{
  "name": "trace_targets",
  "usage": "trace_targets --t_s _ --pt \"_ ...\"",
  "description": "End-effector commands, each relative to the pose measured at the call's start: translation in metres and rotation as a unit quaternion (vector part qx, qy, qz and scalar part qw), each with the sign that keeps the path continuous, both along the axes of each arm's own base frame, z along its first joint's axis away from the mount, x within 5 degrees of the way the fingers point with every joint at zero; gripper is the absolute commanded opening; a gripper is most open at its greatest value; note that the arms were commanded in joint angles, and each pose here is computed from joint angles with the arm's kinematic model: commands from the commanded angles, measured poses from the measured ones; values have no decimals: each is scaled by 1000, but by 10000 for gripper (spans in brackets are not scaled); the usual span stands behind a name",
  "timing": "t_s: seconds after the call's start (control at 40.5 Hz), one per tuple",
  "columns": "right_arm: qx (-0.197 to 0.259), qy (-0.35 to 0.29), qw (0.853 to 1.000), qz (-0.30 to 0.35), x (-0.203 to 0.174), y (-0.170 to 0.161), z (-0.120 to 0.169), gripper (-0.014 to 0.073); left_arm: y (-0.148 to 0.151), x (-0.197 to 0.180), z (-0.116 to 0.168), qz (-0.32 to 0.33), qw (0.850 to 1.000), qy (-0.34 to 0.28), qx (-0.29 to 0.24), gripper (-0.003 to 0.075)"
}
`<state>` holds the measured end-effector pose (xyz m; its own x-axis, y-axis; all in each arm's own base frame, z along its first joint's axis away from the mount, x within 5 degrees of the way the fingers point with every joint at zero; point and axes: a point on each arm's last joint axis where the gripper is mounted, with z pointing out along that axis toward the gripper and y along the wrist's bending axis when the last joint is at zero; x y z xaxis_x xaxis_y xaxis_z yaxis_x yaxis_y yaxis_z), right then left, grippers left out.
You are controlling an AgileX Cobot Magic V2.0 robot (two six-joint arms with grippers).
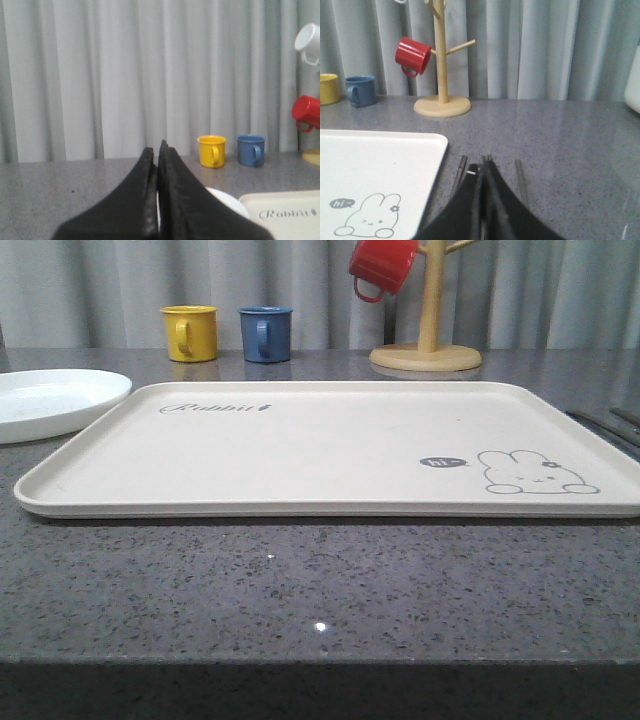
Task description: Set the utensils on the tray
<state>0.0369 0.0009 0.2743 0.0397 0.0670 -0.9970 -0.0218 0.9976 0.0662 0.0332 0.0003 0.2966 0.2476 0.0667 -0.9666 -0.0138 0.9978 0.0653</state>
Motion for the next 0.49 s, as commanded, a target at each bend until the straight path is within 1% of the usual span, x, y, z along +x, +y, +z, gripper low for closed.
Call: trace_targets --t_s 0.0,0.049,0.124,0.148,0.272,0.371,0.47 --pt "-9 -10 1000 -5 -4 -1 40 -67 0 -6 40 0 1000 -15 -7 -20" --pt "-9 7 1000 -5 -3 -1 53 -67 1 -5 52 3 1000 10 -8 -20" --pt "2 32 999 2 3 1 70 -67 1 -1 70 6 999 44 -9 -20" --pt "8 38 999 5 5 1 74 -67 2 1 74 7 998 64 -10 -20" --pt "26 82 996 16 22 4 95 -67 2 16 91 11 992 126 -11 -20" --pt "28 113 993 16 37 4 95 -67 2 32 92 12 987 158 -10 -20" --pt "27 150 988 16 51 4 88 -67 2 46 85 12 982 188 -10 -20"
